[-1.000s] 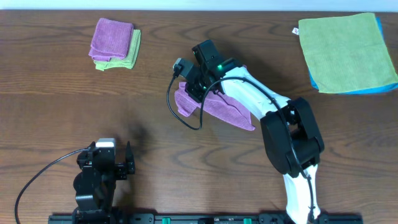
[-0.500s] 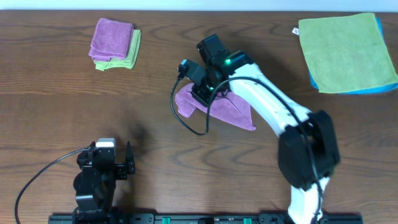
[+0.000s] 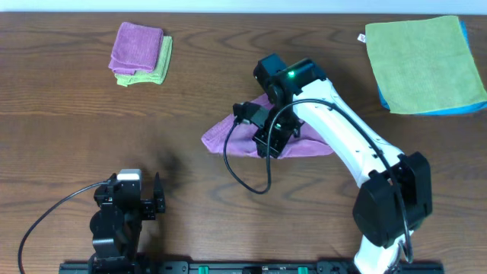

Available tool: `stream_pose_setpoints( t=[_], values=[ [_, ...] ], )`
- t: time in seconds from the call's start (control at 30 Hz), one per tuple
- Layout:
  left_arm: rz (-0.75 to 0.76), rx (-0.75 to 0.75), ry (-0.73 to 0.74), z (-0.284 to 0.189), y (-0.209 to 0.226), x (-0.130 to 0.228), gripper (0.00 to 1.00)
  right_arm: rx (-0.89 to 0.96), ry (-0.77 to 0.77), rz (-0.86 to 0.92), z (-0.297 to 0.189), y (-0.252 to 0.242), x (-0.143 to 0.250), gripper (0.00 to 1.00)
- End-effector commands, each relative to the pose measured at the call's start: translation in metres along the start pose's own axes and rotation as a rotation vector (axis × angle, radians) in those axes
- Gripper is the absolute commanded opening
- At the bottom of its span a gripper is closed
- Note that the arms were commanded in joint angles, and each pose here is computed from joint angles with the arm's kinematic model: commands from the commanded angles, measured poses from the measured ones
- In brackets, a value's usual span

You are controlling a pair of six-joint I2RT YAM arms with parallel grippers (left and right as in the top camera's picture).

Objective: Fold the cloth
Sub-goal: 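Drag the corner outward with the right gripper to spread the cloth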

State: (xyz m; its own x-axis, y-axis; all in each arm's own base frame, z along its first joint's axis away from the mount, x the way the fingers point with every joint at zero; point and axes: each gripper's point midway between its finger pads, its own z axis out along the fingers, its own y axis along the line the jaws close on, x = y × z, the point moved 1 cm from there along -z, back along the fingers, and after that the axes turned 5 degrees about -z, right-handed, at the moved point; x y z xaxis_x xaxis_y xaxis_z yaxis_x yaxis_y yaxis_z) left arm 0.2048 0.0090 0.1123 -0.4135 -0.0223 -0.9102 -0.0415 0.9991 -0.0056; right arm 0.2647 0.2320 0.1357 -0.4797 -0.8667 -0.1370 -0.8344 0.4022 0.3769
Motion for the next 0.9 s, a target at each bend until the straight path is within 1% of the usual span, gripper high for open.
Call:
stream_pose_setpoints(
  t=[0.0, 0.1, 0.2, 0.37, 0.47, 0.53, 0.6, 0.63, 0.77, 0.8, 0.87],
  values=[
    [0.011, -0.006, 0.015, 0.002, 0.001, 0.007, 0.95, -0.048, -0.056, -0.075, -0.010, 0.021, -0.005, 0.02],
    [0.011, -0.006, 0.015, 0.002, 0.001, 0.006, 0.95, -0.045, -0.057, -0.074, -0.013, 0.027, 0.003, 0.02],
    [0.011, -0.006, 0.015, 0.002, 0.001, 0.006, 0.95, -0.053, -0.036, -0.050, -0.012, 0.030, 0.018, 0.02],
    [0.011, -0.006, 0.015, 0.002, 0.001, 0.006, 0.95, -0.094, 0.020, 0.013, 0.005, 0.039, 0.054, 0.02],
    [0.011, -0.006, 0.015, 0.002, 0.001, 0.006, 0.96, -0.159, 0.030, 0.023, 0.015, 0.056, 0.068, 0.02],
    [0.011, -0.006, 0.015, 0.002, 0.001, 0.007, 0.95, -0.187, 0.031, 0.010, 0.019, 0.067, 0.071, 0.13],
    [0.011, -0.006, 0.015, 0.002, 0.001, 0.006, 0.95, -0.189, 0.035, -0.012, 0.021, 0.075, 0.072, 0.17],
    [0.011, -0.006, 0.015, 0.002, 0.001, 0.006, 0.95, -0.183, 0.029, -0.031, 0.020, 0.079, 0.071, 0.24],
    [0.011, -0.011, 0.015, 0.002, 0.002, 0.006, 0.96, -0.144, -0.028, -0.069, 0.016, 0.079, 0.060, 0.82],
    [0.010, -0.009, 0.015, 0.002, 0.001, 0.007, 0.96, -0.128, -0.046, -0.068, 0.015, 0.076, 0.056, 0.99],
    [0.010, -0.003, 0.015, 0.002, 0.000, 0.006, 0.95, -0.101, -0.069, -0.064, 0.015, 0.070, 0.050, 0.99]
  ],
)
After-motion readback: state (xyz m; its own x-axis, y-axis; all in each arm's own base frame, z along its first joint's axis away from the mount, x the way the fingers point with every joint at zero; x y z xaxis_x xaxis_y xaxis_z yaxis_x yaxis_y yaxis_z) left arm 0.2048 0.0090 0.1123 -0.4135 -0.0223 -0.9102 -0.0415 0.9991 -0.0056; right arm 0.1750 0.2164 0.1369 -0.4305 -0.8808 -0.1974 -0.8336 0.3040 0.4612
